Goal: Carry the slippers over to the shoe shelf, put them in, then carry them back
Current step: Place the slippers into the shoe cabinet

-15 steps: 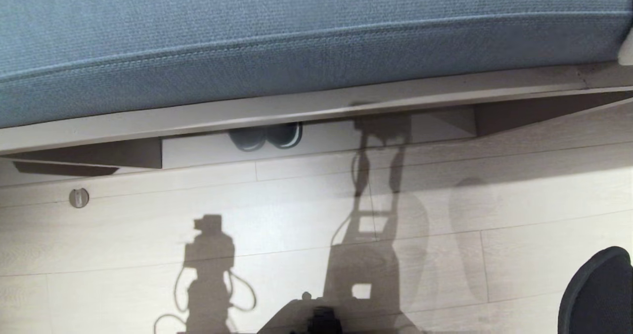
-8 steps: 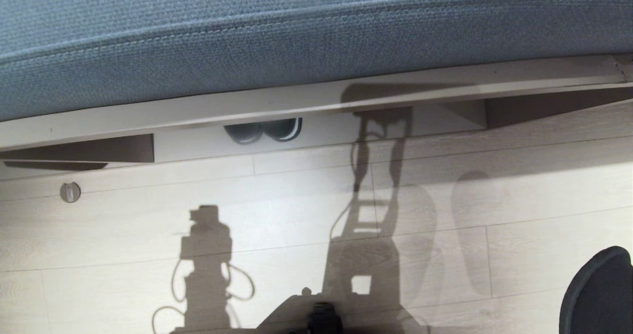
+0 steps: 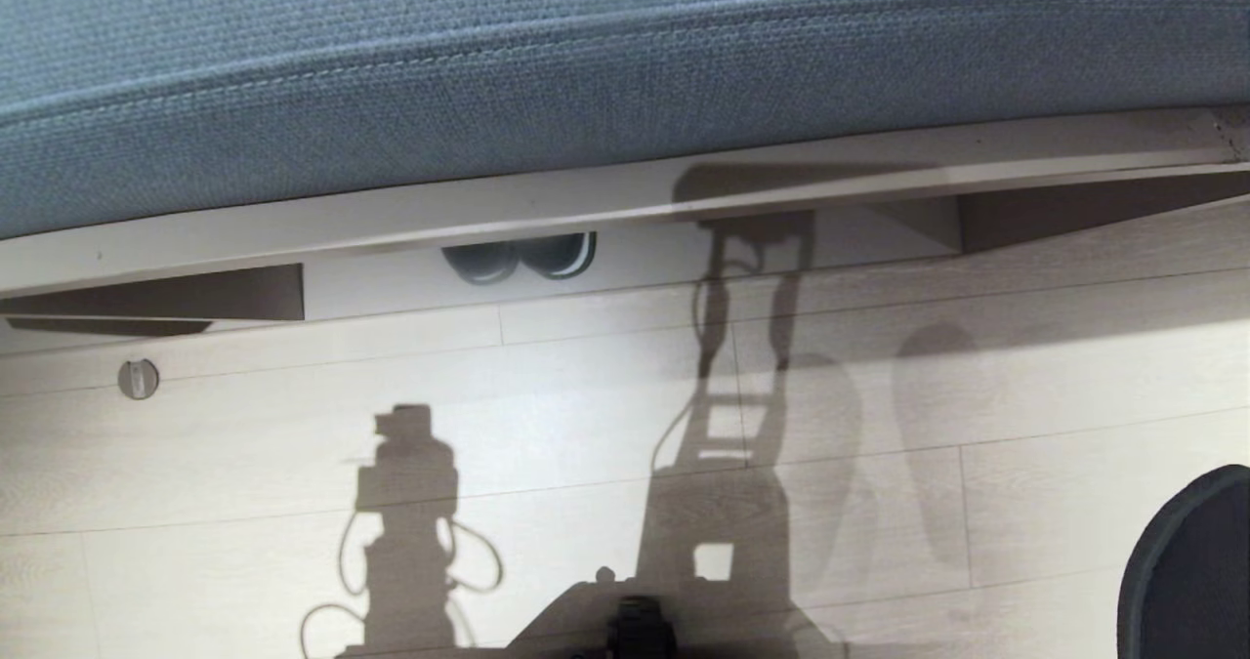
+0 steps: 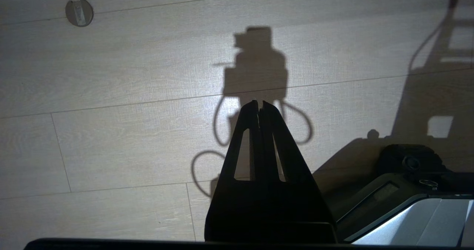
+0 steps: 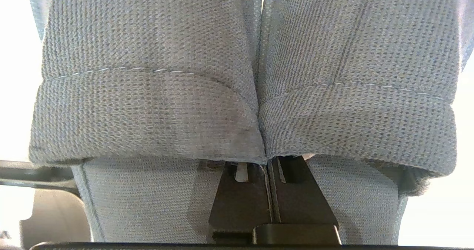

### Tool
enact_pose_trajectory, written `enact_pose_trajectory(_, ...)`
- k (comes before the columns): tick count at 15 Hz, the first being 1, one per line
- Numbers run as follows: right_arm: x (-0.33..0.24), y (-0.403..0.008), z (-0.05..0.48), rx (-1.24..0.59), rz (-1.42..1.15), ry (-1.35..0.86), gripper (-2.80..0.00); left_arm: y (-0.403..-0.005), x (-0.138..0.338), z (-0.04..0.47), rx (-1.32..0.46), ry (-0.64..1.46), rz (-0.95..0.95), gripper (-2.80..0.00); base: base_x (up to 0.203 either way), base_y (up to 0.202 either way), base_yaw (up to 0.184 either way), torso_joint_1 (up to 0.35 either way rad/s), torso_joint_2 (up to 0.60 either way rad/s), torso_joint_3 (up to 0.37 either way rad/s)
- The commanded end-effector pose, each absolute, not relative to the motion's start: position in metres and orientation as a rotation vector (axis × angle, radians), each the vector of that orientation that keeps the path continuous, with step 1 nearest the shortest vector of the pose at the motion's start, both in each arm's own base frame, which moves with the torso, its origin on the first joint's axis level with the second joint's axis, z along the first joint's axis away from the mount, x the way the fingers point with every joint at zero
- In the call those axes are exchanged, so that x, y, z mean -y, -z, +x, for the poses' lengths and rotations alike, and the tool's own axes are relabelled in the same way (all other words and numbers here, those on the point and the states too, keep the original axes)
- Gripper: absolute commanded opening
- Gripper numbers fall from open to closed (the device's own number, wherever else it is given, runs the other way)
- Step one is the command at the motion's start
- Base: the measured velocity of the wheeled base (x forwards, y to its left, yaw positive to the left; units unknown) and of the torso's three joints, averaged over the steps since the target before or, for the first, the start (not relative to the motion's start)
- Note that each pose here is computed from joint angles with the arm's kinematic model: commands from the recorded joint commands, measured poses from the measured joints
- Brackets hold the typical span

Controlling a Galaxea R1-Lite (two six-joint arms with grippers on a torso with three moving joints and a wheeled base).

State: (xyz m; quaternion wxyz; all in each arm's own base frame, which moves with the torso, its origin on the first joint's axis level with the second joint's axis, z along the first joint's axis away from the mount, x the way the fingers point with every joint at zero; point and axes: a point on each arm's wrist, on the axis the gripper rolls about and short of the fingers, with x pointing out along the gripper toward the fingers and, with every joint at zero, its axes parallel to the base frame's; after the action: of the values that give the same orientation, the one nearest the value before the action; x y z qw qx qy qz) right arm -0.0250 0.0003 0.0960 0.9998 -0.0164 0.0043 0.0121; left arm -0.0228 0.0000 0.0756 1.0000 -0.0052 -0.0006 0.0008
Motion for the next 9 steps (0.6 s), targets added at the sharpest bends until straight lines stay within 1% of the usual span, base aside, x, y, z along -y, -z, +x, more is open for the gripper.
enact_pose_trajectory(1, -0.001, -0.108, -0.017, -0.064, -0.03, -0.04, -2.8, -0.076, 0.0, -0.023, 0.002, -0.003, -0.011, -2.8, 0.0, 0.0, 0.0, 0.0, 0.0, 0.0)
enact_pose_trajectory(7, -0.004, -0.141, 0.031, -0.233, -0.073, -0.19, -2.8, -0.076, 0.0, -0.023, 0.002, -0.003, -0.011, -2.8, 0.0, 0.0, 0.0, 0.0, 0.0, 0.0)
enact_pose_trajectory(9, -0.005, -0.143, 0.051, -0.309, -0.124, -0.238, -2.8, -0.075, 0.0, -0.023, 0.001, -0.002, -0.011, -2.8, 0.0, 0.0, 0.0, 0.0, 0.0, 0.0)
